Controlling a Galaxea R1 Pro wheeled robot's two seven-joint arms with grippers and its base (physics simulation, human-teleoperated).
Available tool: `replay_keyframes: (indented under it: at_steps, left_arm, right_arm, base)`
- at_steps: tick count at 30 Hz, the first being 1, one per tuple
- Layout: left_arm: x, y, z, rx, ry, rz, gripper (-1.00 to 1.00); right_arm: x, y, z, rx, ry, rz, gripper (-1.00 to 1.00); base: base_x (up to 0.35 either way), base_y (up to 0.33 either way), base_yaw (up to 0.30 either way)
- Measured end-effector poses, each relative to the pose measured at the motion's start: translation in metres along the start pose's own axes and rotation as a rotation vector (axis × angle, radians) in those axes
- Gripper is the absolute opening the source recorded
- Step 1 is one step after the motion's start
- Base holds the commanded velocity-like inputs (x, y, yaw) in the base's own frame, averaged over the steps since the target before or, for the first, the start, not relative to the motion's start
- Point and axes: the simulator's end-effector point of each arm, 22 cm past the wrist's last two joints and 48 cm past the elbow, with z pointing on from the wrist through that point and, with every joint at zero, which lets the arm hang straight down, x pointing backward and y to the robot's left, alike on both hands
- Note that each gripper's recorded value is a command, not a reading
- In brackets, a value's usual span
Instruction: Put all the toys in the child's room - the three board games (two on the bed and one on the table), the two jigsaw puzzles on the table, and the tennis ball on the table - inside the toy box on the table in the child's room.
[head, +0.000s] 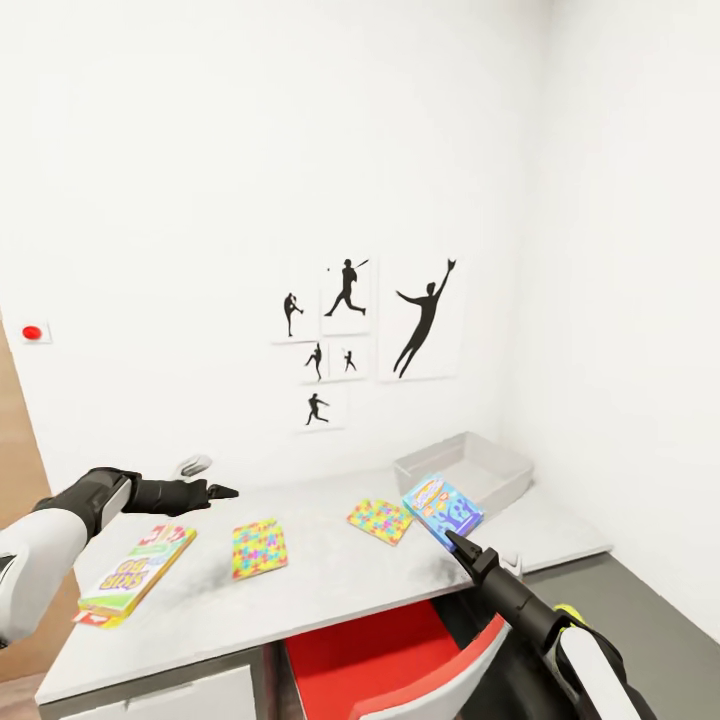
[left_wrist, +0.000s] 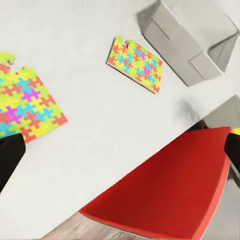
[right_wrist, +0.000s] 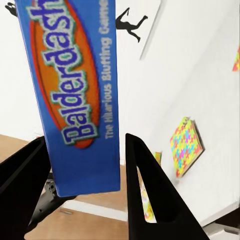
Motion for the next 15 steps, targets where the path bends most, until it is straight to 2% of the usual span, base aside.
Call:
replay_keyframes:
  at_steps: [9,15]
  left_arm:
    - [-0.0011,-0.0008,-0.0016,0.0,-0.003,0.002,1.0]
    - [-0.0019,-0.0018,-0.0023,0.002,-0.005,0.003,1.0]
  right_arm:
    - [0.0003,0.0017,0.0003,-0.003,0.0,-0.002,-1.0]
    - [0.0001,0.0026,0.0002,-0.004,-0.001,-0.004,-1.0]
  base:
    - [0.259,0.0,-0.26]
    - [0.197,0.0,-0.261]
